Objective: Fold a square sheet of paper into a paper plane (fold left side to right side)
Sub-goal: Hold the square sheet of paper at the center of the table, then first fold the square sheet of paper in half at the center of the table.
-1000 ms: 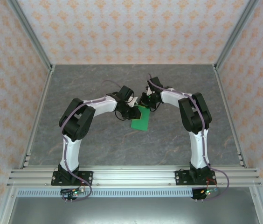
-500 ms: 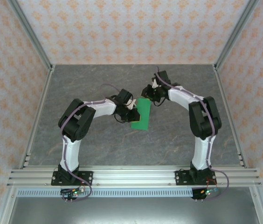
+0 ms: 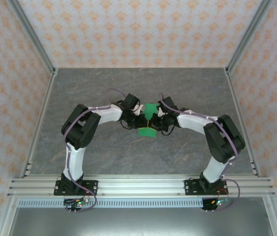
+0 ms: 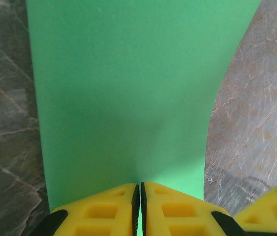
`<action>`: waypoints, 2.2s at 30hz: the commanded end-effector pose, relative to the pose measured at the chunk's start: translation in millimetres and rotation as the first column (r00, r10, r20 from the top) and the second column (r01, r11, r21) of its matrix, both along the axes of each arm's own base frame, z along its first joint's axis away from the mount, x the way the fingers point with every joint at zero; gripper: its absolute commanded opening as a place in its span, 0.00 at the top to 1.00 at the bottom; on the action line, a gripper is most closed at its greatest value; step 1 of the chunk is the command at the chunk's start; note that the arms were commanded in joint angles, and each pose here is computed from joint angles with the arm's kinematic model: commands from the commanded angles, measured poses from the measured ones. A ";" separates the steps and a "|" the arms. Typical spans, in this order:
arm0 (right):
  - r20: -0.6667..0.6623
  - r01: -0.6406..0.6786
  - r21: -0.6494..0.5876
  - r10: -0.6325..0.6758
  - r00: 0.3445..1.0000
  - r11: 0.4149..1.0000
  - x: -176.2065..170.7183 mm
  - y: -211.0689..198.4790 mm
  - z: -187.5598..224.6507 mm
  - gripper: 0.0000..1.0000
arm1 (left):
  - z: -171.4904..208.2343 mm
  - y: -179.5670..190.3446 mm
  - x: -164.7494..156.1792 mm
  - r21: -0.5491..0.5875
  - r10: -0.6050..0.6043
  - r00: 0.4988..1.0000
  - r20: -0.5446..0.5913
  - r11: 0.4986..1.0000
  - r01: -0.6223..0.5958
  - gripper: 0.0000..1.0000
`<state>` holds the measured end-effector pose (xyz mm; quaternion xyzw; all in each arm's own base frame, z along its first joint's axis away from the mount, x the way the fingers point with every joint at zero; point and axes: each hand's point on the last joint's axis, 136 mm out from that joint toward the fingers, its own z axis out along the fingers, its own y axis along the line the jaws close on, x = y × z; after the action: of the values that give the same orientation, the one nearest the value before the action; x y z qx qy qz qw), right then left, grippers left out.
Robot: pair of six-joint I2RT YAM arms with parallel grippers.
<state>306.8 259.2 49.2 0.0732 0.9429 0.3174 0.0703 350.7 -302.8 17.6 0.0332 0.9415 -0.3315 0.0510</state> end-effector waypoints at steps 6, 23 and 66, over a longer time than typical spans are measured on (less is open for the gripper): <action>-0.102 0.007 -0.153 -0.023 0.995 0.988 -13.0 -21.5 -41.3 0.92 | 5.3 5.7 2.2 0.047 0.028 1.000 0.006 0.998 -0.029 0.85; -0.173 -0.060 -0.317 0.005 0.985 0.946 -28.6 -48.1 -72.2 0.92 | 10.7 4.6 47.0 0.018 0.086 0.996 0.011 0.996 -0.086 0.84; -0.236 -0.163 -0.377 0.075 0.969 0.912 -48.5 -68.6 -78.7 0.91 | 2.6 88.2 192.1 0.080 0.370 0.920 0.125 0.921 -0.381 0.85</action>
<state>310.2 243.2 16.4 0.0178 0.9712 0.2291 0.0624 511.3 -270.4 21.6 -0.0825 0.9374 -0.3211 0.1066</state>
